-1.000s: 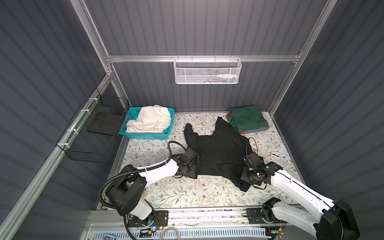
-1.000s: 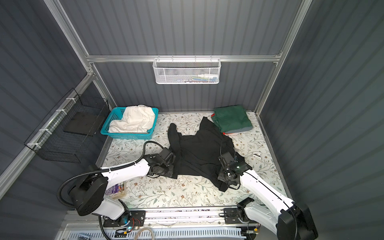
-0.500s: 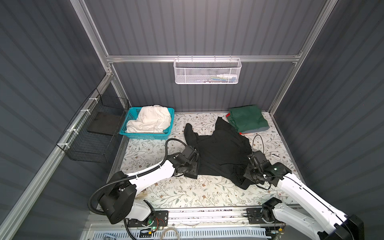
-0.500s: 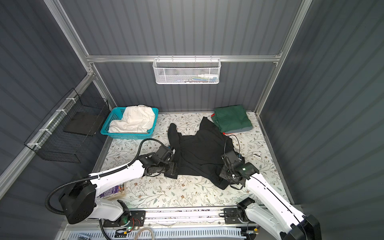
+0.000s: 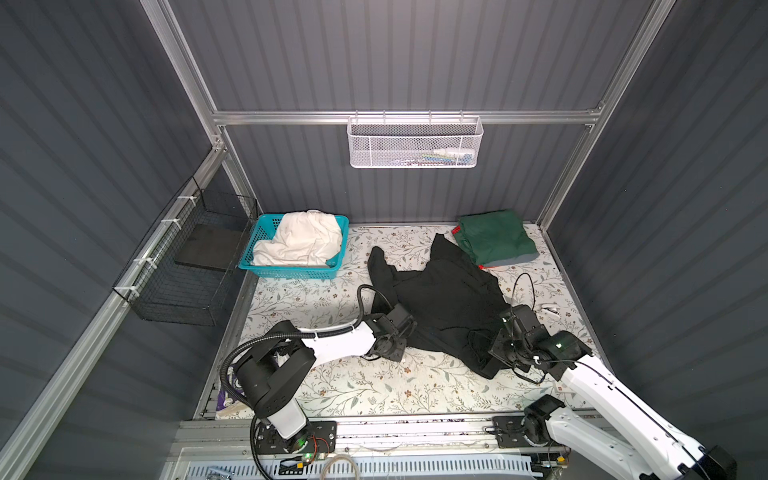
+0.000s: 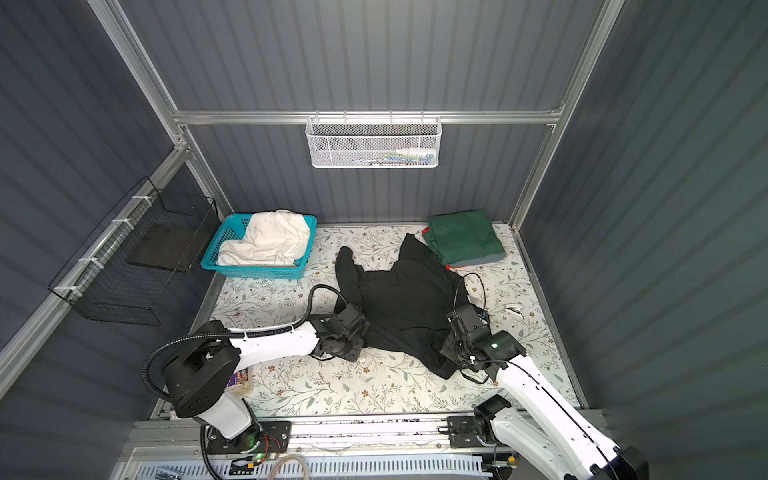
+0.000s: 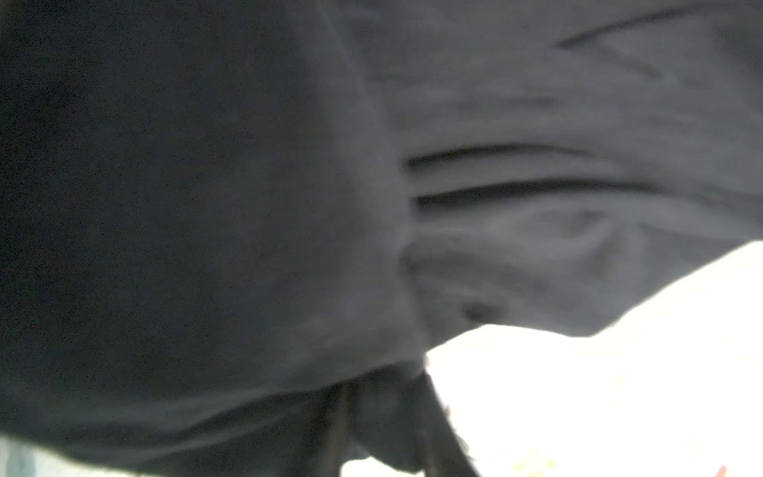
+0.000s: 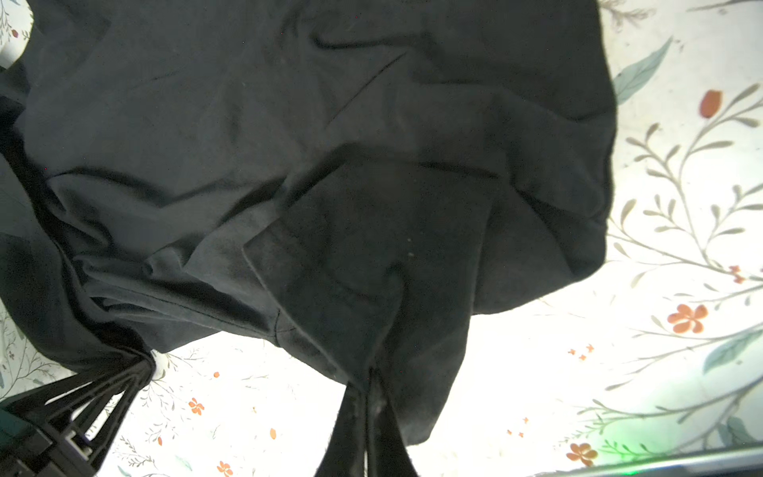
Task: Fold and stack the t-shirts
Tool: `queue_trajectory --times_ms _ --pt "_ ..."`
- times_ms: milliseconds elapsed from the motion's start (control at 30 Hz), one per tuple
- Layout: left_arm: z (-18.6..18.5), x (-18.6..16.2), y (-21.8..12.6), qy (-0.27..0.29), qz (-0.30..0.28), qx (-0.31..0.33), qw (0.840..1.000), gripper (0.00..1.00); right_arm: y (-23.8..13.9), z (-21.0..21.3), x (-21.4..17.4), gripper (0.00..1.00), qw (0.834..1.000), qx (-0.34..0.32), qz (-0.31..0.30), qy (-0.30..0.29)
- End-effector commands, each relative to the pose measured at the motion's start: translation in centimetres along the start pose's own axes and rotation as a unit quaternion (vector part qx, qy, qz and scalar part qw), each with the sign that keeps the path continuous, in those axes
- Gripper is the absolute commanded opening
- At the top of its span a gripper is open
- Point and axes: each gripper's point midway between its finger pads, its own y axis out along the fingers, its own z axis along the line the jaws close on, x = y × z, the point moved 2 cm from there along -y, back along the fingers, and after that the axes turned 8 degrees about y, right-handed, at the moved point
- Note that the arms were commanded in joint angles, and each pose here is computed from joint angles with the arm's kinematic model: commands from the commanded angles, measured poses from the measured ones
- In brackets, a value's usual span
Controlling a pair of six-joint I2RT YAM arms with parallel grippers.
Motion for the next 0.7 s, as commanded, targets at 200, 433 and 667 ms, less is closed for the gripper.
queue_trajectory --times_ms 200,433,667 --pt "2.1 0.0 -3.9 -0.017 -0.027 0.045 0.998 0.0 -0.3 -0.8 0.1 0.0 1.0 -0.019 -0.009 -0.002" --pt "6.8 -0.8 -8.7 -0.081 -0.056 0.086 0.991 0.0 -0.6 -1.1 0.5 0.0 0.999 -0.03 -0.02 -0.005" --pt "12.6 -3.9 -11.8 -0.171 -0.07 0.165 0.969 0.0 -1.1 -1.7 0.5 0.0 0.999 -0.04 -0.024 0.001"
